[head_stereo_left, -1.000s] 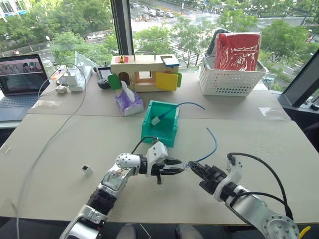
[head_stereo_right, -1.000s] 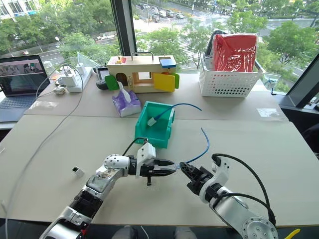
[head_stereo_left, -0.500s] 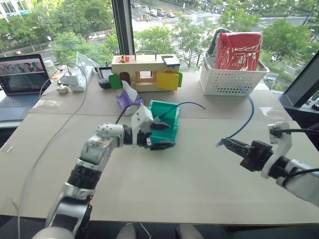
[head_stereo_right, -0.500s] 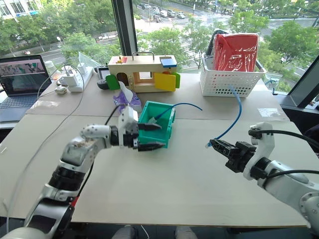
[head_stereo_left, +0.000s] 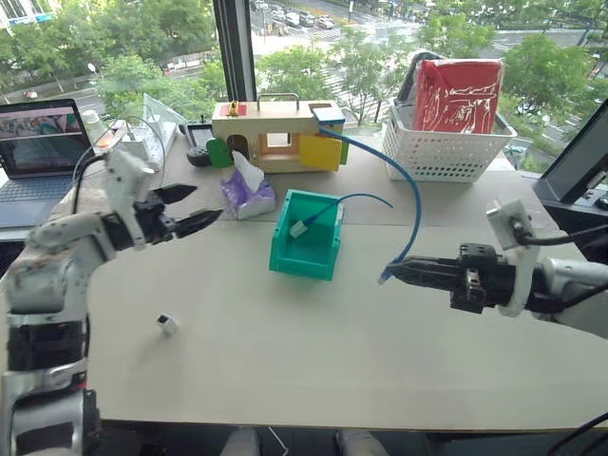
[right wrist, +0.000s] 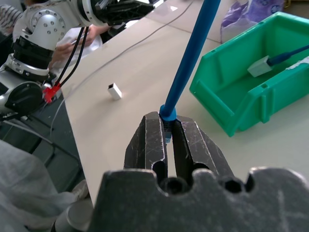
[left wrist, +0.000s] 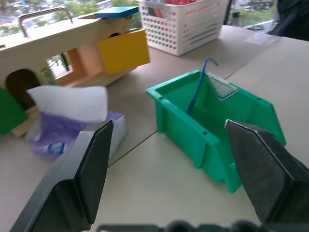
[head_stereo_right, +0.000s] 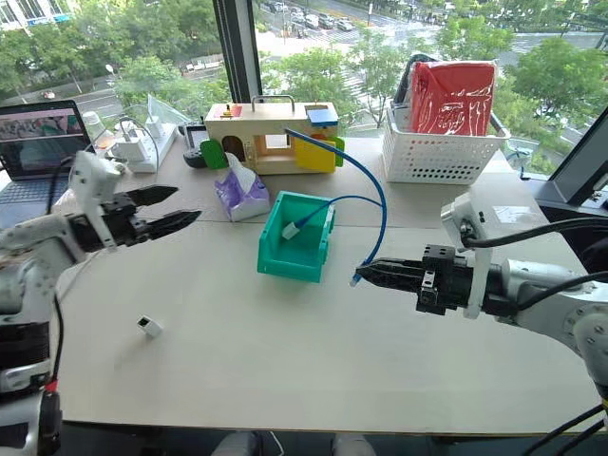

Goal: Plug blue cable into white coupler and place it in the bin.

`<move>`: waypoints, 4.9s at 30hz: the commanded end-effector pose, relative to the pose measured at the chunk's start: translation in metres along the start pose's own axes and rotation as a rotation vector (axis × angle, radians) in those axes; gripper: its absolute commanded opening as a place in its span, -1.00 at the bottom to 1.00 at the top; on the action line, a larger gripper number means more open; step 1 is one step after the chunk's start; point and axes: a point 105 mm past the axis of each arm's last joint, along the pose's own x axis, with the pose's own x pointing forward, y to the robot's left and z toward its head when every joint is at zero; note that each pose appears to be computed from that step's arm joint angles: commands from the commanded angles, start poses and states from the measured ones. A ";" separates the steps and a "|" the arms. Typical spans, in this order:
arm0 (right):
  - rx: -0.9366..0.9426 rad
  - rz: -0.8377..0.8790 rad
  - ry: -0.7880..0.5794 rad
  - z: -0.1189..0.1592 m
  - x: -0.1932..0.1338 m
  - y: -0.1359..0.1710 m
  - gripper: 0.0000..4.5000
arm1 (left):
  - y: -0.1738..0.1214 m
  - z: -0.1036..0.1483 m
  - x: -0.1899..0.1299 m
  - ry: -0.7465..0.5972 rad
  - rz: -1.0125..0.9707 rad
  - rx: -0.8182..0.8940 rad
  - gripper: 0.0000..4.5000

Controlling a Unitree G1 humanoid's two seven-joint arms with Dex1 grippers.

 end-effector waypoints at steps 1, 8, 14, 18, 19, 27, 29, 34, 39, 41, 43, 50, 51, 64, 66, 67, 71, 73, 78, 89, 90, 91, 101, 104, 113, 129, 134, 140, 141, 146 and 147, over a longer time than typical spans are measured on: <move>-0.012 0.034 -0.002 0.005 0.012 -0.012 -1.00 | 0.000 0.009 -0.039 -0.019 0.091 0.043 0.77; 0.017 0.063 0.024 0.004 0.047 -0.031 -1.00 | -0.012 -0.037 -0.100 0.047 0.250 0.005 0.77; 0.026 0.102 0.023 0.010 0.055 -0.031 -1.00 | -0.051 -0.078 -0.106 0.041 0.257 -0.144 0.77; 0.023 0.089 0.028 0.010 0.054 -0.033 -1.00 | -0.064 -0.097 -0.111 0.076 0.273 -0.190 0.77; 0.026 0.079 0.025 0.010 0.053 -0.034 -1.00 | -0.066 -0.101 -0.112 0.089 0.283 -0.196 0.77; 0.049 0.035 0.008 0.009 0.048 -0.033 -1.00 | -0.070 -0.143 -0.105 0.225 0.257 -0.103 0.77; 0.059 0.034 0.003 0.008 0.047 -0.031 -1.00 | -0.069 -0.150 -0.104 0.242 0.254 -0.099 0.77; 0.077 0.017 -0.004 0.004 0.045 -0.028 -1.00 | -0.064 -0.162 -0.097 0.251 0.241 -0.107 0.77; 0.081 -0.003 -0.007 0.003 0.041 -0.026 -1.00 | -0.055 -0.174 -0.082 0.255 0.233 -0.107 0.77; 0.083 -0.014 -0.012 0.003 0.039 -0.026 -1.00 | -0.052 -0.182 -0.085 0.279 0.238 -0.103 0.47; 0.086 -0.026 -0.017 0.003 0.037 -0.027 -1.00 | -0.053 -0.189 -0.088 0.297 0.227 -0.100 0.12; 0.088 -0.059 -0.029 -0.002 0.033 -0.025 -1.00 | -0.053 -0.169 -0.058 0.232 0.102 -0.045 -0.69; 0.086 -0.068 -0.034 -0.001 0.031 -0.025 -1.00 | -0.053 -0.159 -0.046 0.204 0.071 -0.022 -0.69; 0.065 -0.189 -0.095 -0.006 0.011 -0.017 -1.00 | -0.135 -0.114 0.063 0.170 -0.650 0.094 -0.69; 0.060 -0.251 -0.112 -0.009 0.003 -0.018 -1.00 | -0.153 -0.103 0.084 0.127 -0.750 0.104 -0.69; 0.062 -0.278 -0.119 -0.011 -0.001 -0.017 -1.00 | -0.163 -0.099 0.093 0.113 -0.791 0.117 -0.69; 0.067 -0.335 -0.147 -0.017 -0.005 -0.008 -1.00 | -0.191 -0.102 0.112 0.119 -0.883 0.153 -0.69; 0.074 -0.364 -0.161 -0.020 -0.008 -0.004 -1.00 | -0.201 -0.099 0.119 0.101 -0.906 0.145 -0.69; 0.091 -0.437 -0.186 -0.025 -0.017 0.002 -1.00 | -0.215 -0.106 0.132 0.108 -0.928 0.196 -0.69; 0.103 -0.461 -0.190 -0.022 -0.020 0.003 -1.00 | -0.225 -0.127 0.130 0.152 -0.908 0.240 -0.47; 0.102 -0.459 -0.188 -0.022 -0.020 0.003 -1.00 | -0.225 -0.127 0.129 0.155 -0.906 0.227 -0.24; 0.101 -0.457 -0.187 -0.021 -0.019 0.002 -1.00 | -0.224 -0.127 0.128 0.158 -0.905 0.209 -0.17; 0.087 -0.404 -0.170 -0.013 -0.011 0.000 -1.00 | -0.213 -0.142 0.114 0.229 -0.875 0.189 0.90; 0.087 -0.401 -0.165 -0.014 -0.011 -0.001 -1.00 | -0.211 -0.144 0.114 0.238 -0.859 0.186 0.90; 0.080 -0.399 -0.165 -0.012 -0.009 -0.002 -1.00 | -0.211 -0.147 0.118 0.240 -0.837 0.191 0.90; 0.078 -0.427 -0.146 -0.015 -0.012 -0.003 -1.00 | -0.213 -0.135 0.119 0.259 -0.880 0.115 -0.72; 0.116 -0.469 -0.160 -0.024 -0.007 -0.004 -1.00 | -0.217 -0.114 0.135 0.265 -0.855 0.178 -0.72; 0.287 -0.541 -0.244 -0.044 0.020 -0.001 -1.00 | -0.223 -0.114 0.144 0.369 -0.802 0.188 -0.72; 0.318 -0.555 -0.257 -0.047 0.024 -0.001 -1.00 | -0.224 -0.115 0.144 0.381 -0.797 0.184 -0.72; 0.456 -0.629 -0.301 -0.064 0.031 -0.003 -1.00 | -0.234 -0.117 0.139 0.419 -0.826 0.203 -0.72; 0.465 -0.633 -0.297 -0.067 0.032 -0.002 -1.00 | -0.235 -0.116 0.139 0.422 -0.822 0.205 -0.72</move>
